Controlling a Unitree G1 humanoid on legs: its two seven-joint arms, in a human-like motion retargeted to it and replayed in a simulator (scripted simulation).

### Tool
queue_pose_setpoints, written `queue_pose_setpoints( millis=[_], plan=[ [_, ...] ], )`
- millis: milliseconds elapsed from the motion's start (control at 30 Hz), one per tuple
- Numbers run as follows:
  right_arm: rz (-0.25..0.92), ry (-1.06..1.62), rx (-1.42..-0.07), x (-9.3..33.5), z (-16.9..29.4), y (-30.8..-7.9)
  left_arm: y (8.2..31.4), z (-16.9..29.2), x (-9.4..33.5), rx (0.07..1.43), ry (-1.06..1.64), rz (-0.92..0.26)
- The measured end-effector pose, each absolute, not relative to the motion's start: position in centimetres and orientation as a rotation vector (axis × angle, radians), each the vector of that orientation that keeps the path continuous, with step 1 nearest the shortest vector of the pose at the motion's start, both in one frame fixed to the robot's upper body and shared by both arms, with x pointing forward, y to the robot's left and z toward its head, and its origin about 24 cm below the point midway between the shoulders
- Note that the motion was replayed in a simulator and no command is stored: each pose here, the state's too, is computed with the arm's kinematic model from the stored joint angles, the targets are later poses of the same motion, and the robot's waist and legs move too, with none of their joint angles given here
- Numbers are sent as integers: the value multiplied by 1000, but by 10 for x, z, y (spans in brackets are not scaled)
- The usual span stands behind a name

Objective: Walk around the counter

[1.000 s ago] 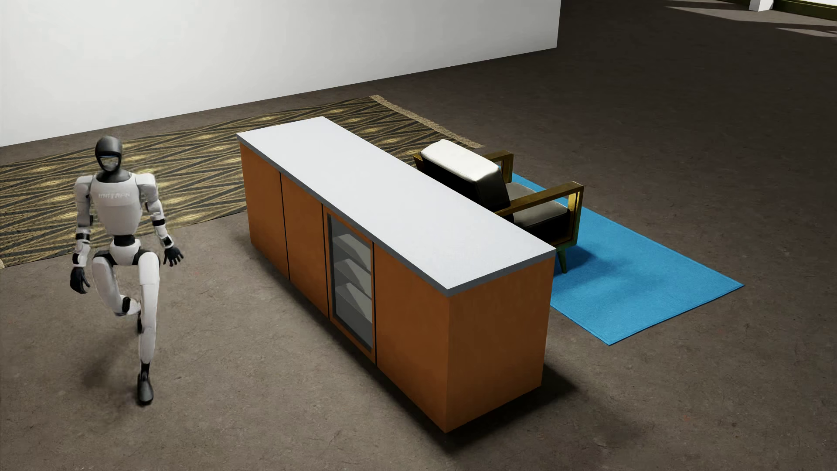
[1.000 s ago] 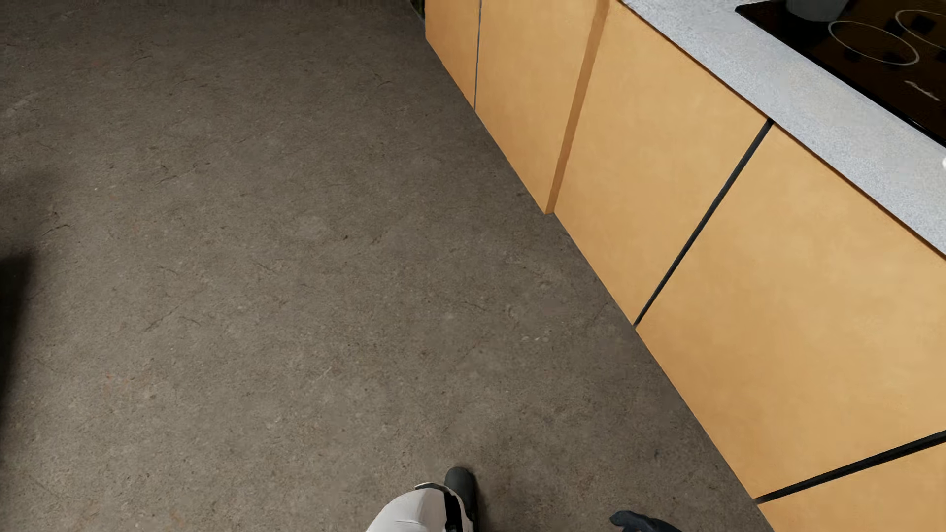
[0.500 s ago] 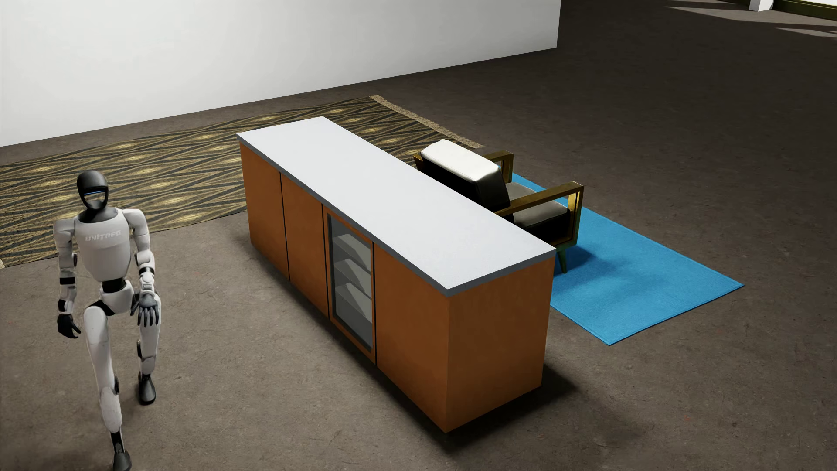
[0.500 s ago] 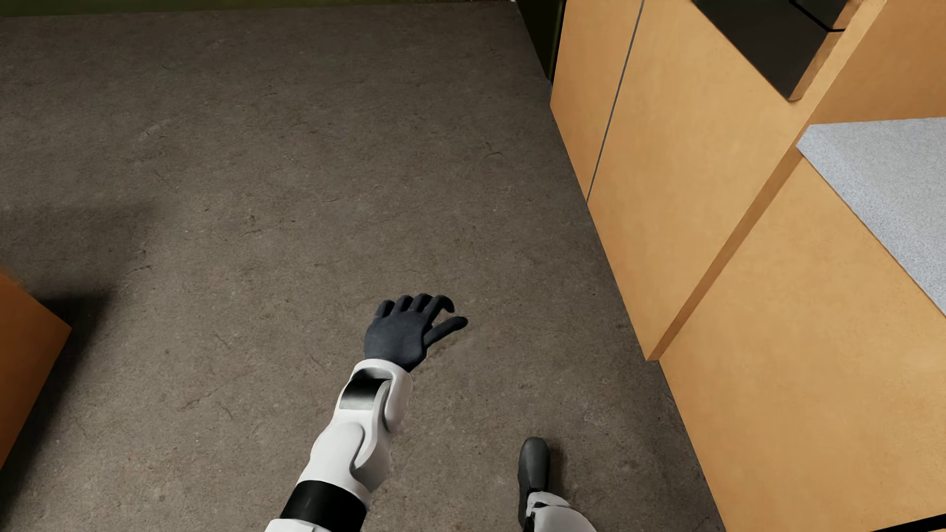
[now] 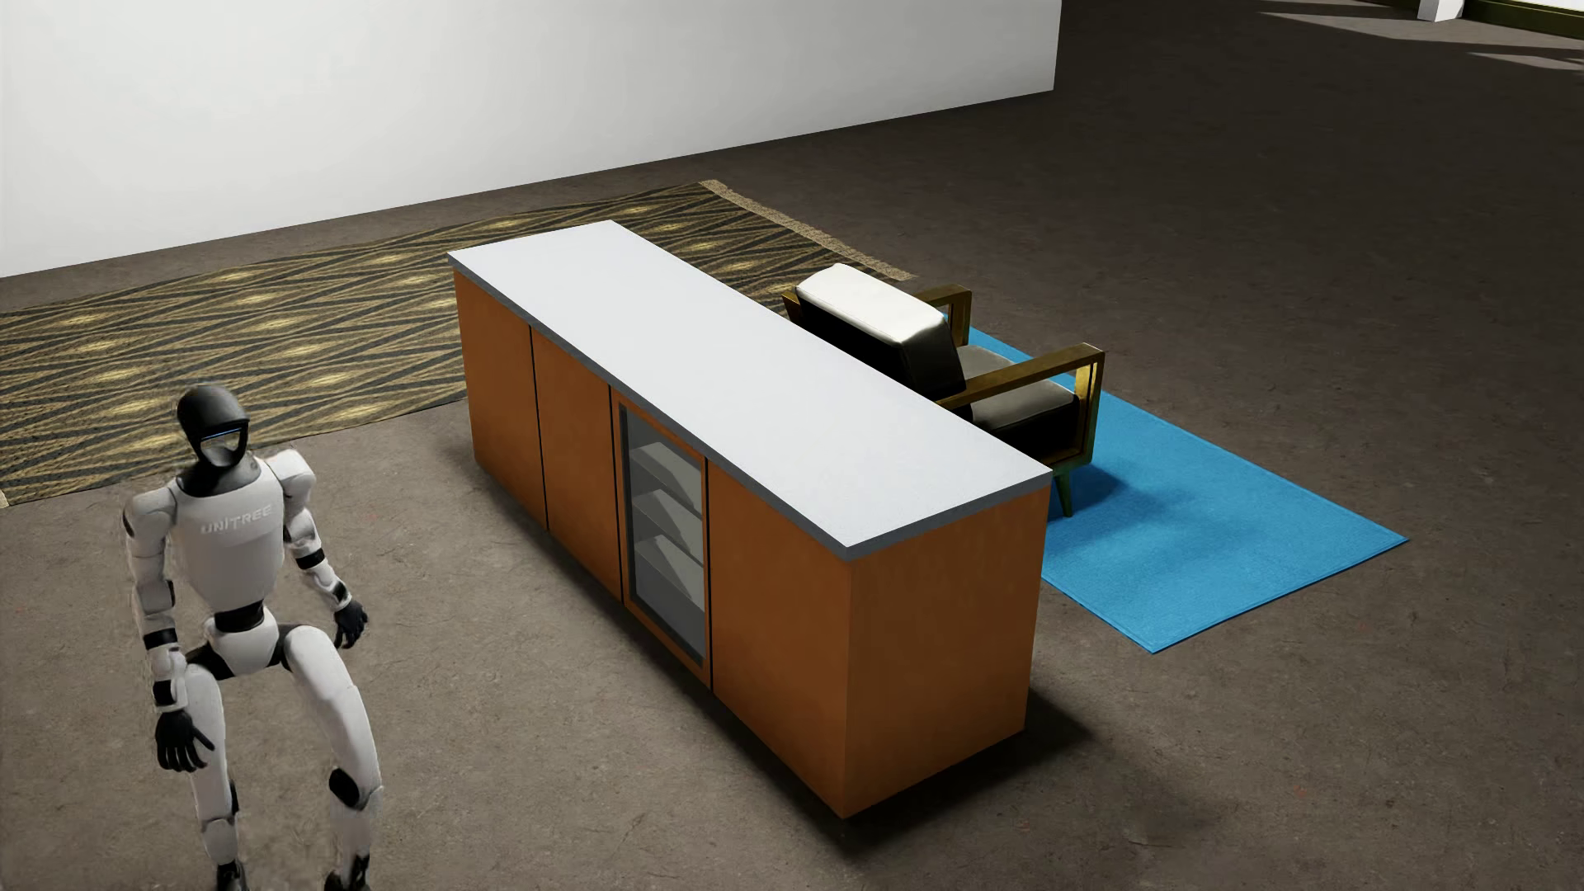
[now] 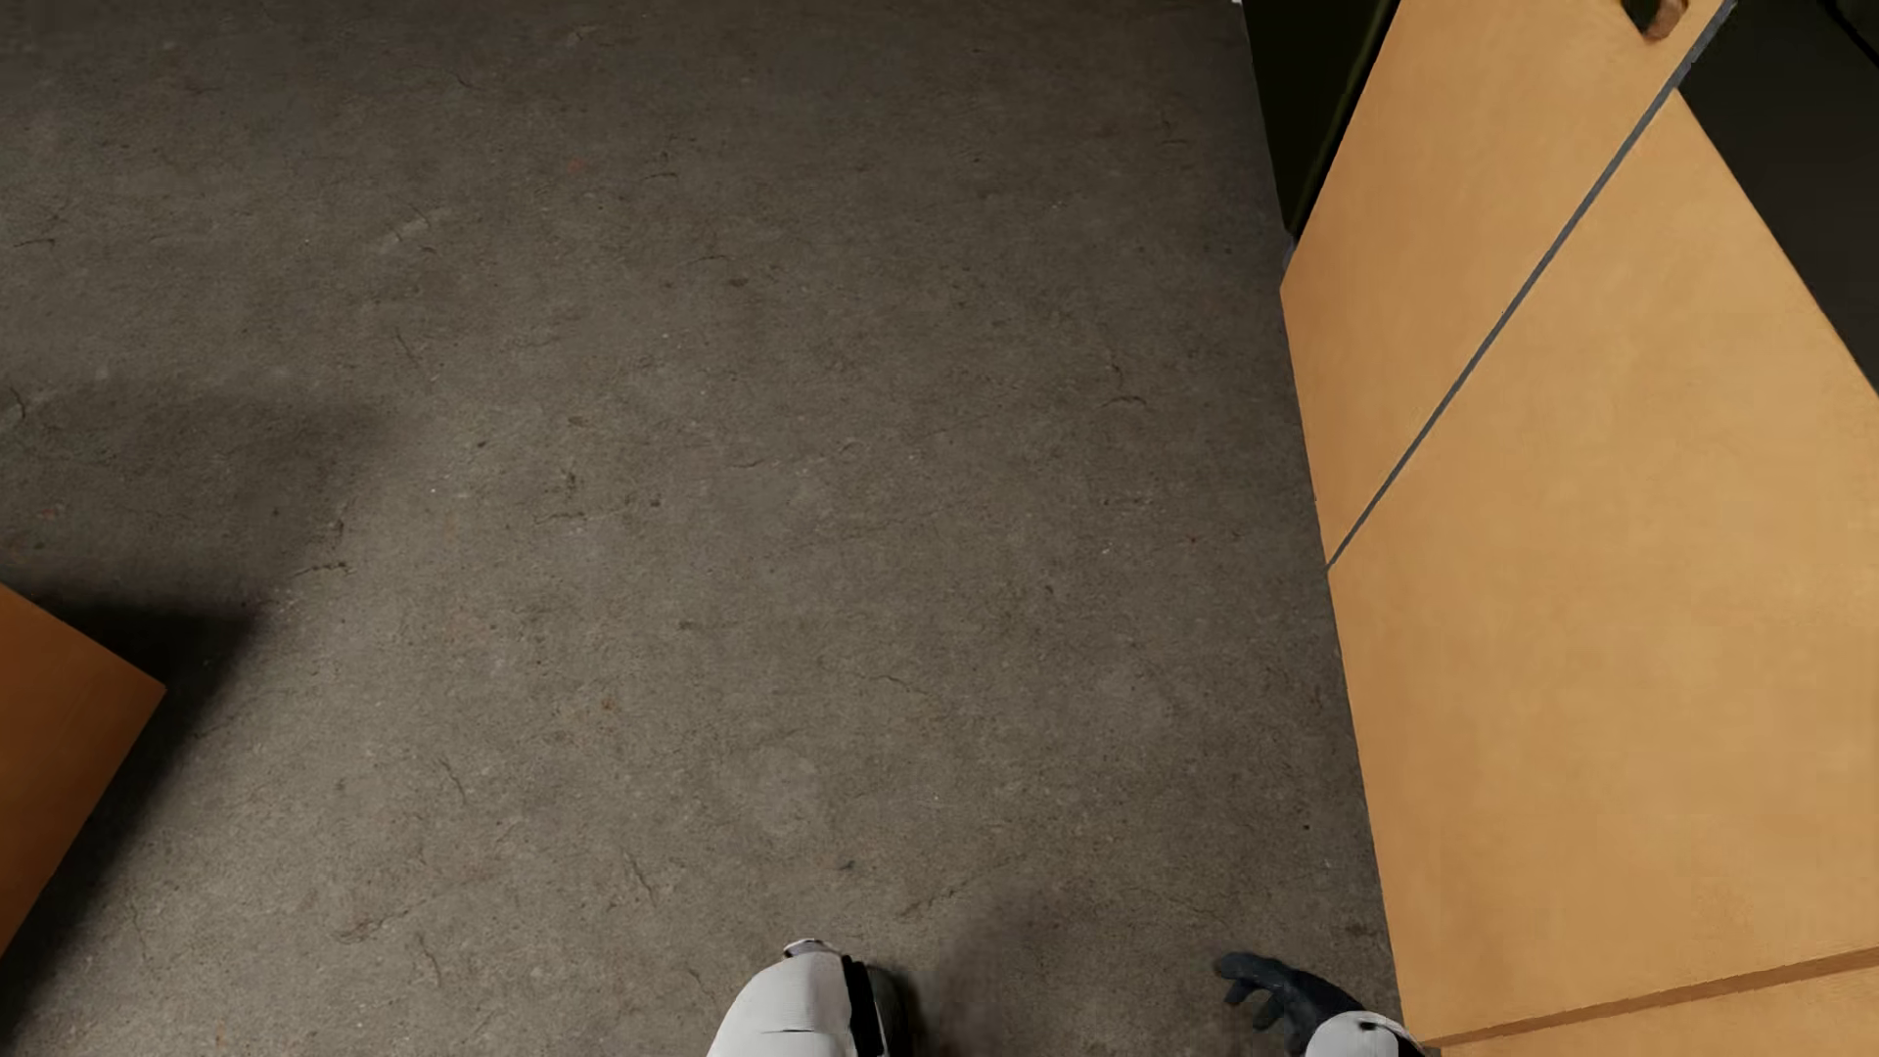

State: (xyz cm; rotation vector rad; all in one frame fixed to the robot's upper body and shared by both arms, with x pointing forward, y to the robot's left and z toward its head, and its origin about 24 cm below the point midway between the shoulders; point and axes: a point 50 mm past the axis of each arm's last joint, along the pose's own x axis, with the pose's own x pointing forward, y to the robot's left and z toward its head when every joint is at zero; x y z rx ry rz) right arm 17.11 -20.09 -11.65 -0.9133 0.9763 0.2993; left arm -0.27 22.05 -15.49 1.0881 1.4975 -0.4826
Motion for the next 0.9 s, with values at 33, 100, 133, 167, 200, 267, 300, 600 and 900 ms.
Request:
queue_pose_setpoints(
  millis=[33, 100, 133, 167, 200, 267, 300, 600, 900],
  plan=[
    [291, 935, -936, 184, -109, -202, 221, -154, -20, 1036, 1566, -456],
    [269, 904, -975, 201, -100, -205, 213, -154, -40, 1029, 1632, -518],
    [246, 913, -975, 200, -100, -210, 211, -155, -38, 1074, 1616, -590],
    [221, 942, -958, 192, -102, -216, 209, -157, -30, 1124, 1585, -654],
    [204, 972, -942, 183, -106, -219, 208, -156, -18, 1149, 1545, -648],
    [246, 1068, -915, 158, -120, -220, 204, -151, 5, 1118, 1460, -425],
    [262, 1132, -909, 142, -126, -222, 200, -149, 19, 1055, 1411, -293],
    [358, 1261, -811, 70, -146, -194, 75, -49, 236, 1843, 113, -651],
    [296, 1229, -824, 81, -139, -197, 112, -22, 239, 1119, 206, -313]
  ],
)
